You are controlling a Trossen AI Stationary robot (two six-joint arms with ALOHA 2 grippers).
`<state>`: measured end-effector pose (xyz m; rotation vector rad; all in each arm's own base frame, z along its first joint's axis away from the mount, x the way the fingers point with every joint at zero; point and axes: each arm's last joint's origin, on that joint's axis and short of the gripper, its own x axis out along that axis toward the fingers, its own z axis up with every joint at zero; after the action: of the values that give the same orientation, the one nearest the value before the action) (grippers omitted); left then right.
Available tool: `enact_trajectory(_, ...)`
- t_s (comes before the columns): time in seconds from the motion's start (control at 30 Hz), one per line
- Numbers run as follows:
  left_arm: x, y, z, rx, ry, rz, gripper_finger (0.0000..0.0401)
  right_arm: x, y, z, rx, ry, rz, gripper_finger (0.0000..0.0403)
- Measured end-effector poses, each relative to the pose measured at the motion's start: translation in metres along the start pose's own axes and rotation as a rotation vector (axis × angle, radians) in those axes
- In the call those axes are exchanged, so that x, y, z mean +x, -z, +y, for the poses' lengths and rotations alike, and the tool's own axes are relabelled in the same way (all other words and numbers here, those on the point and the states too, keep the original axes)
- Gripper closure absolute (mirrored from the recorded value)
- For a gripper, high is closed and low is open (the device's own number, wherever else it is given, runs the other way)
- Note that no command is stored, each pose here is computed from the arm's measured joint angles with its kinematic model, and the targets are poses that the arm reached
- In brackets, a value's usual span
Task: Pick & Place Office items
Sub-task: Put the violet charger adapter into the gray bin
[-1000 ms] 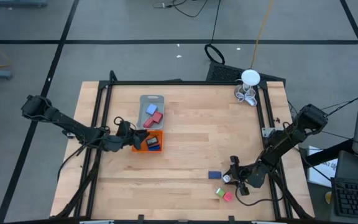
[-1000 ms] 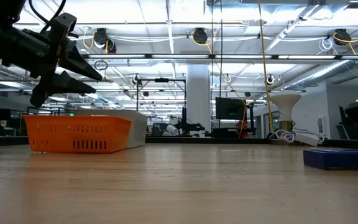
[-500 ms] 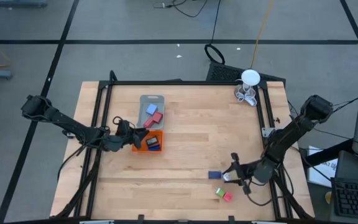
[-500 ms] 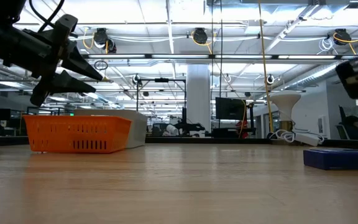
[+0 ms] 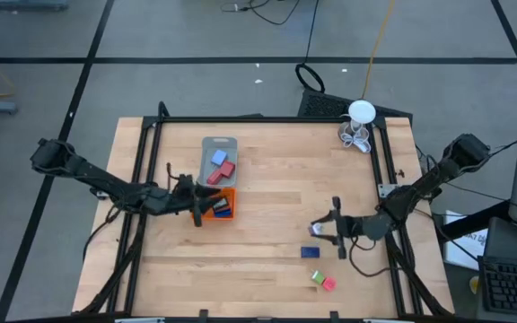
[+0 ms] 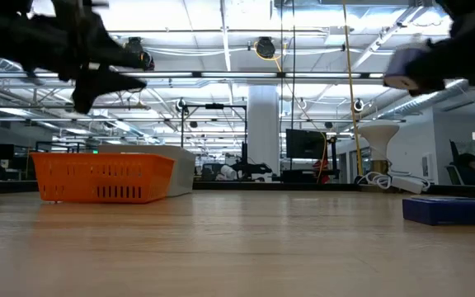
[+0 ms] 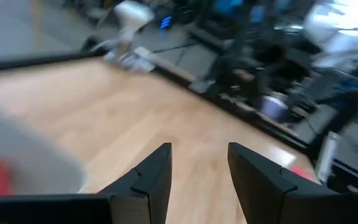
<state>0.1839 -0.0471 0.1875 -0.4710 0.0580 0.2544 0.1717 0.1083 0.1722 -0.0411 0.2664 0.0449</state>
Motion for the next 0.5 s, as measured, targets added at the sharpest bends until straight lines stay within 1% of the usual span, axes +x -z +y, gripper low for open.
enact_trajectory(0.1, 0.003, -0.004, -0.007, 0.102, 0.096, -0.052, 0.0245, 0.005, -0.008, -0.010, 0.001, 0.048, -0.057, 0.0254)
enact_trajectory(0.13, 0.006, -0.005, -0.010, 0.135, 0.105, -0.065, 0.0245, 0.007, -0.010, -0.013, -0.003, 0.056, -0.073, 0.0255)
enact_trajectory(0.2, 0.010, -0.005, -0.013, 0.192, 0.108, -0.071, 0.0245, 0.010, -0.014, -0.019, -0.003, 0.034, -0.104, 0.0255)
enact_trajectory(0.3, 0.021, -0.002, -0.018, 0.237, 0.089, -0.053, 0.0244, 0.013, -0.020, -0.026, 0.015, -0.002, -0.143, 0.0251)
enact_trajectory(0.37, 0.031, -0.002, -0.023, 0.234, 0.080, -0.042, 0.0244, 0.015, -0.023, -0.030, 0.019, -0.010, -0.168, 0.0251)
enact_trajectory(0.5, 0.058, -0.007, -0.034, 0.148, 0.098, -0.003, 0.0237, 0.018, -0.025, -0.039, 0.016, 0.011, -0.183, 0.0255)
